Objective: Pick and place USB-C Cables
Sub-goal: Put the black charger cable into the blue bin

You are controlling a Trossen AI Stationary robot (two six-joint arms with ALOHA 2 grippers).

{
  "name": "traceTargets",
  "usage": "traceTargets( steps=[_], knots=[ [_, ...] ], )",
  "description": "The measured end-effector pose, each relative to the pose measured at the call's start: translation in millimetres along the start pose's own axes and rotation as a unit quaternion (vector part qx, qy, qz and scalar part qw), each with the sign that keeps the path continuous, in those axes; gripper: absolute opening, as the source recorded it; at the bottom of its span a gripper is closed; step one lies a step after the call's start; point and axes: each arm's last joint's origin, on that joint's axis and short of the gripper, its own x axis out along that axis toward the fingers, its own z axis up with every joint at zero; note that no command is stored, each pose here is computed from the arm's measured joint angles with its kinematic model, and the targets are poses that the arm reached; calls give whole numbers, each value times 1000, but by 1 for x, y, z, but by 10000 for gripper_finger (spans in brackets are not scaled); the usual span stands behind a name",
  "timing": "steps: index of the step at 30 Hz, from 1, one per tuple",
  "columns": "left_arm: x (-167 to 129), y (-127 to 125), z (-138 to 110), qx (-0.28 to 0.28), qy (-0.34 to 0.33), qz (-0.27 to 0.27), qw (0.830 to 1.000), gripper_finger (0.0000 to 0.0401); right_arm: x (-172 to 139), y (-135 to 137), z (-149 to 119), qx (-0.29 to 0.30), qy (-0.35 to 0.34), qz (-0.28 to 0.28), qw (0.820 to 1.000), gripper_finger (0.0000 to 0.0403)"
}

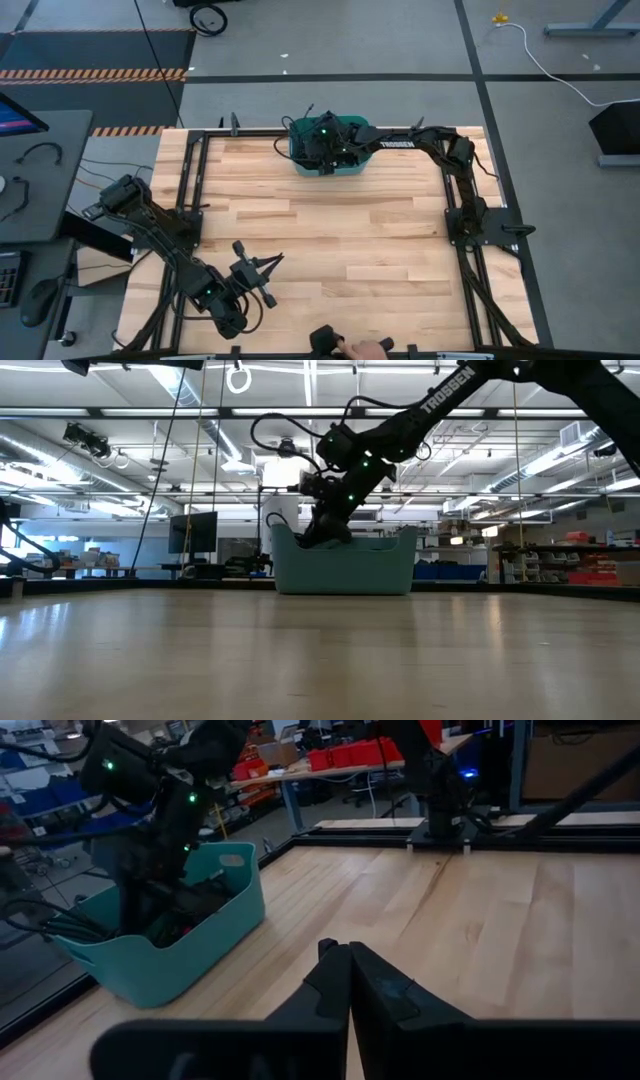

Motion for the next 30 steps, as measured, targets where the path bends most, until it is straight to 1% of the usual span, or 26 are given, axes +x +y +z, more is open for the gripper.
traceTargets(
  steps=[2, 4, 8, 12, 15, 18, 22, 23, 25, 28, 30],
  knots=[
    [0, 0, 0, 0, 0, 0, 1000, 14, -1, -1, 1, 1, -4, -3, 1000, 31],
    [0, 0, 0, -1, 0, 0, 1000, 19, -1, 1, 2, 4, -1, -3, 1000, 14],
    [0, 0, 0, -2, 0, 0, 1000, 23, -11, 7, 14, -3, 9, -14, 1000, 14],
    [0, 0, 0, -2, 2, -3, 1000, 16, -41, 3, 33, -1, -16, -24, 1000, 11],
    [0, 0, 0, -2, 2, -4, 1000, 10, -60, -1, 40, 8, -35, -9, 999, 11],
    [0, -1, 0, -3, 2, -4, 1000, 9, -69, 0, 39, 28, -33, 18, 999, 11],
    [0, -1, 0, -6, 2, -4, 1000, 17, -65, 5, 31, 46, -43, 97, 993, 11],
    [0, -1, 0, -6, 2, -4, 1000, 19, -61, 7, 29, 47, -46, 107, 992, 11],
    [0, -1, 0, -6, 2, -4, 1000, 21, -53, 11, 21, 51, -30, 116, 991, 11],
    [-1, -1, 0, -6, 2, -5, 1000, 20, -40, 6, 11, 67, -4, 78, 995, 11],
    [-1, -1, 0, -5, 2, -6, 1000, 16, -33, -2, 6, 76, 1, 42, 996, 11]
  ],
)
